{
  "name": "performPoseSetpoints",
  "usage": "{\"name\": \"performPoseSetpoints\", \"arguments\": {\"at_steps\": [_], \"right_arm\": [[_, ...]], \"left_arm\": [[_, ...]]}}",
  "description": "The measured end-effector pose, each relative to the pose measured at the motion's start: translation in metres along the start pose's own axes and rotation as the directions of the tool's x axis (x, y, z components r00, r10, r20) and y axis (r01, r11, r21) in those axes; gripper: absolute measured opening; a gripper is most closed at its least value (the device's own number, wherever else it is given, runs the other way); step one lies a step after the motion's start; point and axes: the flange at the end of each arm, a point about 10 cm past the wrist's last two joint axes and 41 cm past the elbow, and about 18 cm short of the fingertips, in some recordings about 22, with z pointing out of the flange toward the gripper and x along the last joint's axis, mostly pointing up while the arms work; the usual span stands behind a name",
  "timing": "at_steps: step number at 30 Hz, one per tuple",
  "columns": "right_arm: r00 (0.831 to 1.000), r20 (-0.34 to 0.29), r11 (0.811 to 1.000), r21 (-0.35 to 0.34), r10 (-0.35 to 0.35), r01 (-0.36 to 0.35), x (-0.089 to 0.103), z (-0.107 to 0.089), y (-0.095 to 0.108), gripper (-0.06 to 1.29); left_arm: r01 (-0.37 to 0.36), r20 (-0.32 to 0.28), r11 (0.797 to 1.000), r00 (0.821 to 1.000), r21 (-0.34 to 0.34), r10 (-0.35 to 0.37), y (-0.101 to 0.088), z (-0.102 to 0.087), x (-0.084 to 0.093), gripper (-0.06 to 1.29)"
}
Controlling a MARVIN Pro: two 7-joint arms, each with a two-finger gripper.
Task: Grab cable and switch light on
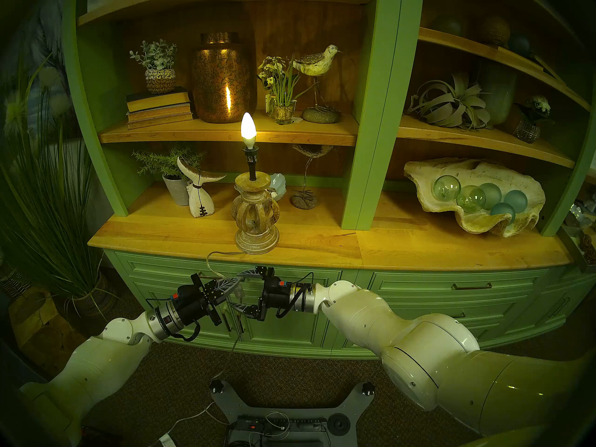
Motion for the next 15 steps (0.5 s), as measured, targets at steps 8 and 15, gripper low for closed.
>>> {"name": "performPoseSetpoints", "arguments": {"at_steps": [8,15], "right_arm": [[1.0,0.007,1.0,0.014,-0.001,0.001,-0.003,-0.005,-0.003,1.23],[1.0,-0.001,1.0,0.008,-0.008,0.008,-0.008,-0.02,-0.01,1.23]], "left_arm": [[0.0,0.0,1.0,1.0,0.0,0.0,0.0,0.0,0.0,-0.02],[0.0,0.0,1.0,1.0,-0.001,0.0,0.0,0.0,0.0,-0.02]]}}
